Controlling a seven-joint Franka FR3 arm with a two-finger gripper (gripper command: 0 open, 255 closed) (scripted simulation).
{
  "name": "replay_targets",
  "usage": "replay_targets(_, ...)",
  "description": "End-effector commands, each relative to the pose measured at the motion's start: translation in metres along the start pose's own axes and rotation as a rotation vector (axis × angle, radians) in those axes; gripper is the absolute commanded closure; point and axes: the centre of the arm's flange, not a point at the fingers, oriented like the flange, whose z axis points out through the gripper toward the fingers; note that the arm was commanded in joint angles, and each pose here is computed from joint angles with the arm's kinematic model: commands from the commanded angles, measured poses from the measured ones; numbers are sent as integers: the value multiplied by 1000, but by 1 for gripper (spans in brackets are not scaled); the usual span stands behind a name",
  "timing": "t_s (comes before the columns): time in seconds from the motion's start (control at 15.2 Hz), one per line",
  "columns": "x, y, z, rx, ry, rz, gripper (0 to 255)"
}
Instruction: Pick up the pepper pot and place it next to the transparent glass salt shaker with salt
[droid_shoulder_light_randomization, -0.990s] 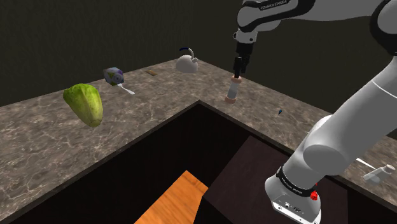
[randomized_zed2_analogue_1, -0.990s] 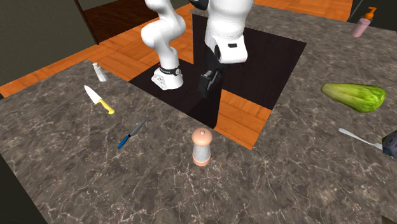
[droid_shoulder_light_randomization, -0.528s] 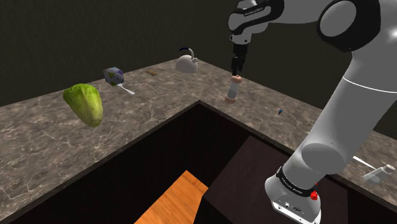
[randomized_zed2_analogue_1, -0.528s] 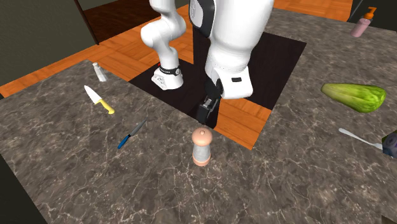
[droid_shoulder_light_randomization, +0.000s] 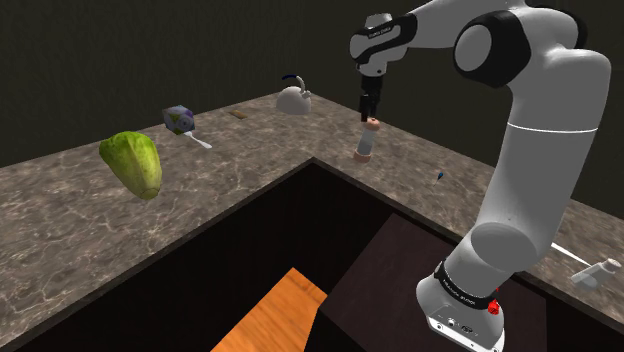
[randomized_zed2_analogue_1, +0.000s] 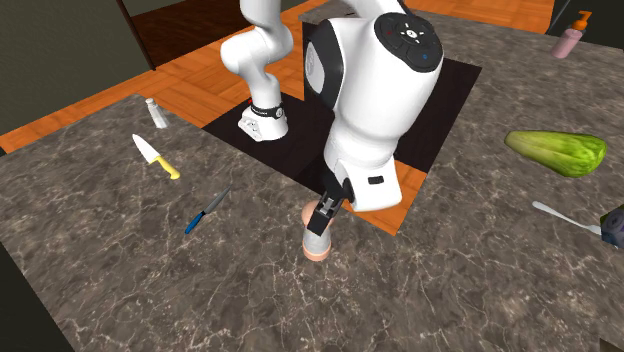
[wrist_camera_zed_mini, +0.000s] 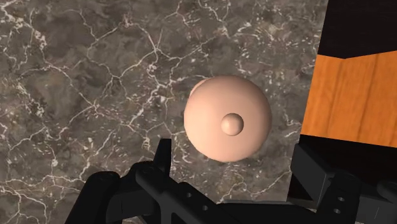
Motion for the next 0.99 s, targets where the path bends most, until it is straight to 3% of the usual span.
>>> replay_targets(0.0,0,1,10,0,0,0,0)
replay_targets(0.2,0,1,24,0,0,0,0)
replay_targets(0.66,0,1,24,0,0,0,0)
replay_targets(0.73,0,1,24,0,0,0,255)
replay_targets(0.92,0,1,24,0,0,0,255)
